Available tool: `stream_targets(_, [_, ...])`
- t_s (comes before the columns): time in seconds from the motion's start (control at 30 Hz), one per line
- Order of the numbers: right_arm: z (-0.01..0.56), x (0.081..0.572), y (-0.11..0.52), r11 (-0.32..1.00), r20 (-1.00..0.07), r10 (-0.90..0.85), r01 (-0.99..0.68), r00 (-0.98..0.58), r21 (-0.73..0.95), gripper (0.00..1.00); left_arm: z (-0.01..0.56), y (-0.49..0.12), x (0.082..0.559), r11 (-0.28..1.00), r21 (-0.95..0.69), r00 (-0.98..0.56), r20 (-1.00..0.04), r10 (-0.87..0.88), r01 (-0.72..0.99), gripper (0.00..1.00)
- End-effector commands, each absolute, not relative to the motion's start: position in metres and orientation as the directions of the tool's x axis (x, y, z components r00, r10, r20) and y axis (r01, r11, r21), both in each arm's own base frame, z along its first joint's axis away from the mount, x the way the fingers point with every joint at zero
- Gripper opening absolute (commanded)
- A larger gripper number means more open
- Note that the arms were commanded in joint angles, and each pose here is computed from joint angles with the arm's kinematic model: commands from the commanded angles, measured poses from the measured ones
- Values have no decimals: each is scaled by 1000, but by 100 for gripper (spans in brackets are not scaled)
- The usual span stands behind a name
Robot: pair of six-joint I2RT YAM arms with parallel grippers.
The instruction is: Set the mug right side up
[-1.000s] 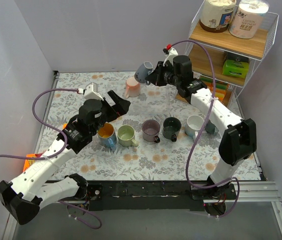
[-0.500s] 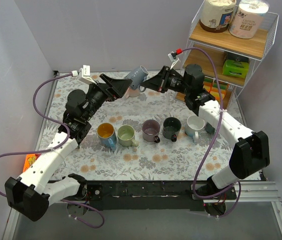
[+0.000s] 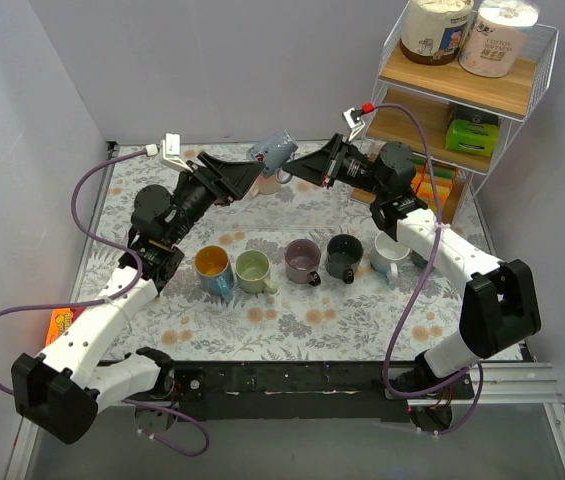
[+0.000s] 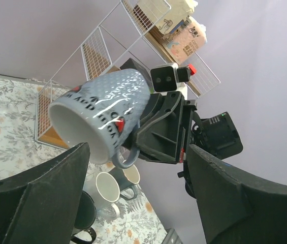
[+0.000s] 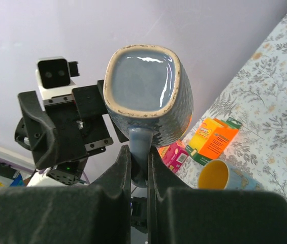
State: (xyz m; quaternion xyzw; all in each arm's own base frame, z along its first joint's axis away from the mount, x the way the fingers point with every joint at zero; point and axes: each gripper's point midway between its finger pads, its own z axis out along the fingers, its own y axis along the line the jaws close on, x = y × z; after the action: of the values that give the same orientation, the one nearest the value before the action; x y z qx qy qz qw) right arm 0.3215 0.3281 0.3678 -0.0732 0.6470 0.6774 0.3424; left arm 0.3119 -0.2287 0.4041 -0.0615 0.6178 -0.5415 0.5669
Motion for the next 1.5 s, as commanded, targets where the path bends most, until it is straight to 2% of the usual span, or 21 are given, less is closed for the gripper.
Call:
stream_targets(0.0, [431, 298, 320, -66, -599, 431, -686, -675, 725, 1, 409, -224, 309, 405, -742, -345, -629, -697, 535, 76])
stream_targets(0.13, [438, 297, 320, -112, -582, 441, -685, -684, 720, 1, 402, -232, 306, 361, -768, -402, -602, -691, 529, 75])
stream_targets(0.37, [427, 297, 322, -118, -563, 423, -659, -710, 743, 1, 422, -229, 306, 361, -726, -337, -623, -706, 585, 73])
stream_targets(0.6, [413, 294, 324, -133, -528, 411, -622, -743, 772, 1, 424, -238, 313, 330, -729, -358, -613, -705, 599, 62])
stream_targets(0.83, [398, 292, 331, -139, -501, 388, -586, -773, 798, 1, 417, -241, 316, 328, -743, -381, -607, -698, 584, 34])
stream_targets(0.87, [396, 292, 332, -138, -497, 385, -581, -778, 802, 1, 416, -240, 317, 331, -747, -381, -604, -700, 577, 20])
stream_targets(0.93, [387, 294, 336, -119, -475, 366, -546, -801, 829, 1, 418, -240, 319, 342, -756, -386, -601, -699, 558, 0])
stream_targets(1.07, [372, 296, 339, -78, -473, 331, -523, -817, 849, 1, 414, -234, 334, 433, -768, -382, -621, -685, 473, 0])
stream_targets(1.1, [364, 298, 340, -56, -456, 321, -498, -830, 866, 9, 400, -229, 340, 478, -777, -392, -623, -677, 409, 0])
stream_targets(1.13, [363, 298, 340, -46, -463, 320, -502, -827, 864, 23, 398, -226, 342, 507, -768, -384, -637, -668, 392, 0])
stream_targets(1.2, [352, 300, 340, -5, -455, 310, -480, -835, 877, 43, 391, -218, 345, 557, -765, -383, -644, -662, 323, 0])
stream_targets(1.23, [350, 300, 340, 12, -453, 310, -473, -836, 881, 60, 389, -214, 345, 574, -760, -382, -650, -657, 305, 0])
stream_targets(1.3, [336, 304, 339, 70, -441, 302, -441, -845, 895, 70, 382, -206, 342, 614, -746, -388, -662, -641, 256, 0])
stream_targets(1.43, [310, 308, 339, 159, -418, 261, -389, -870, 908, 73, 373, -177, 339, 713, -690, -354, -702, -618, 125, 0])
stream_targets(1.47, [297, 307, 339, 195, -384, 243, -343, -891, 919, 73, 368, -172, 338, 735, -671, -361, -711, -604, 91, 0])
